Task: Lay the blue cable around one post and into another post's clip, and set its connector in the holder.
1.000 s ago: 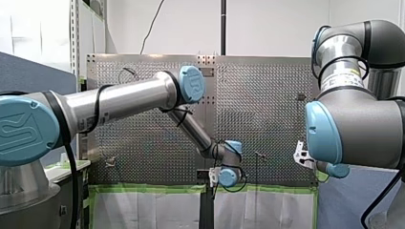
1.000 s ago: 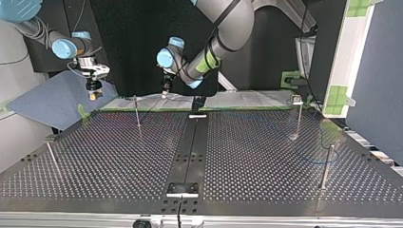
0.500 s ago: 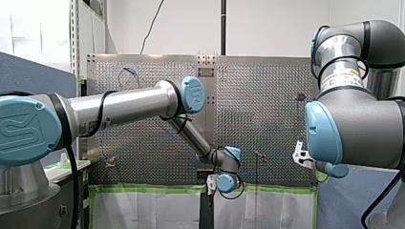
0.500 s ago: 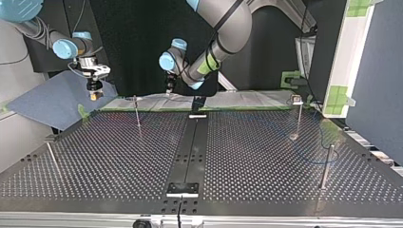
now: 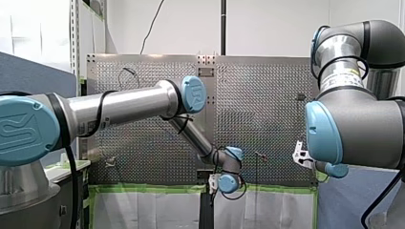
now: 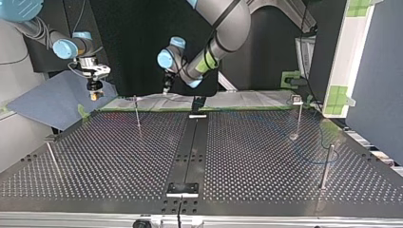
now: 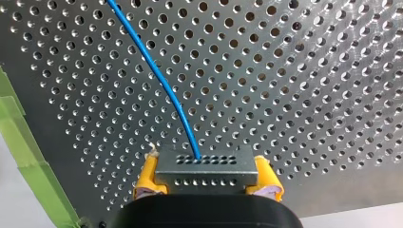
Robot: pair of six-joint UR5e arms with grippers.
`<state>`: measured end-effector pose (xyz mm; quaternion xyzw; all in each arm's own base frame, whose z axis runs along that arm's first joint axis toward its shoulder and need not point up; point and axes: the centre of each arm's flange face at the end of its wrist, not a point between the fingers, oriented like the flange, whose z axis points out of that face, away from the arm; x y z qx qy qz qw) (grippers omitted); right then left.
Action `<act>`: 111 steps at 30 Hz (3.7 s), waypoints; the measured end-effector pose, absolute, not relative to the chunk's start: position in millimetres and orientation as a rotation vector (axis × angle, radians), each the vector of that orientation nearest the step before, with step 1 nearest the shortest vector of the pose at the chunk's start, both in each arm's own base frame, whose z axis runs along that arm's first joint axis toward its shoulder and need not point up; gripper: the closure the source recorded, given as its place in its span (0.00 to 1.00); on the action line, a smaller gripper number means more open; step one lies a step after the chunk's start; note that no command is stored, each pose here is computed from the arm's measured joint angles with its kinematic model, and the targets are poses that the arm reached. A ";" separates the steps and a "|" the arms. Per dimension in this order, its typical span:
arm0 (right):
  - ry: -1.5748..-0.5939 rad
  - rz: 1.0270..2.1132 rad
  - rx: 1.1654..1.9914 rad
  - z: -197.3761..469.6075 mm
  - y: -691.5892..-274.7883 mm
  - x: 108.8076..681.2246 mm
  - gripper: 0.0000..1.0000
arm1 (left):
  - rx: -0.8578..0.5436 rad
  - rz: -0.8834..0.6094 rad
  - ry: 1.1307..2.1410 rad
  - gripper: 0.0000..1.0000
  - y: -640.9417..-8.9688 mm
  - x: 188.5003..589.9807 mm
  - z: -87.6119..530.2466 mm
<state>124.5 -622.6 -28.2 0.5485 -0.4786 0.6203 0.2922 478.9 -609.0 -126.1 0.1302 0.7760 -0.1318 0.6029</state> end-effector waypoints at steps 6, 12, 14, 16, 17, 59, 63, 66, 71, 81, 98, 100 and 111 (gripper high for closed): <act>-1.274 1.653 1.460 -28.0 -622.8 124.3 1.00 | 0.331 -0.311 1.769 0.00 -618.6 467.0 -125.4; -1.274 1.653 1.460 -28.0 -622.8 124.4 1.00 | 0.295 -0.318 1.713 0.00 -630.1 472.2 -113.4; -1.274 1.653 1.459 -28.0 -622.8 124.4 1.00 | 0.276 -0.316 1.697 0.00 -632.9 476.2 -108.2; -1.273 1.653 1.460 -28.0 -622.8 124.6 1.00 | 0.261 -0.313 1.685 0.00 -634.7 479.7 -104.1; -1.273 1.653 1.460 -28.0 -622.8 124.8 1.00 | 0.256 -0.312 1.682 0.00 -634.7 481.1 -103.0; -1.269 1.658 1.466 -27.7 -622.3 129.5 1.00 | 0.207 -0.302 1.693 0.04 -616.2 500.3 -106.9; -1.268 1.658 1.466 -27.8 -622.3 129.7 1.00 | 0.202 -0.299 1.688 0.15 -616.2 501.9 -105.7; -1.268 1.659 1.466 -27.7 -622.3 129.8 1.00 | 0.198 -0.300 1.681 0.25 -617.0 503.6 -103.9; -1.269 1.658 1.467 -27.8 -622.2 129.8 1.00 | 0.195 -0.300 1.675 0.34 -618.4 505.1 -101.7; -1.268 1.659 1.468 -27.8 -621.9 130.9 1.00 | 0.199 -0.276 1.666 0.34 -617.7 507.1 -100.1; -1.269 1.660 1.470 -27.9 -621.7 131.7 1.00 | 0.187 -0.250 1.641 0.25 -610.3 516.8 -100.8; -1.268 1.661 1.471 -27.8 -621.6 132.1 1.00 | 0.187 -0.251 1.637 0.25 -610.5 517.3 -100.4; -1.266 1.662 1.471 -27.9 -621.4 132.7 1.00 | 0.199 -0.249 1.608 0.25 -612.3 516.3 -100.9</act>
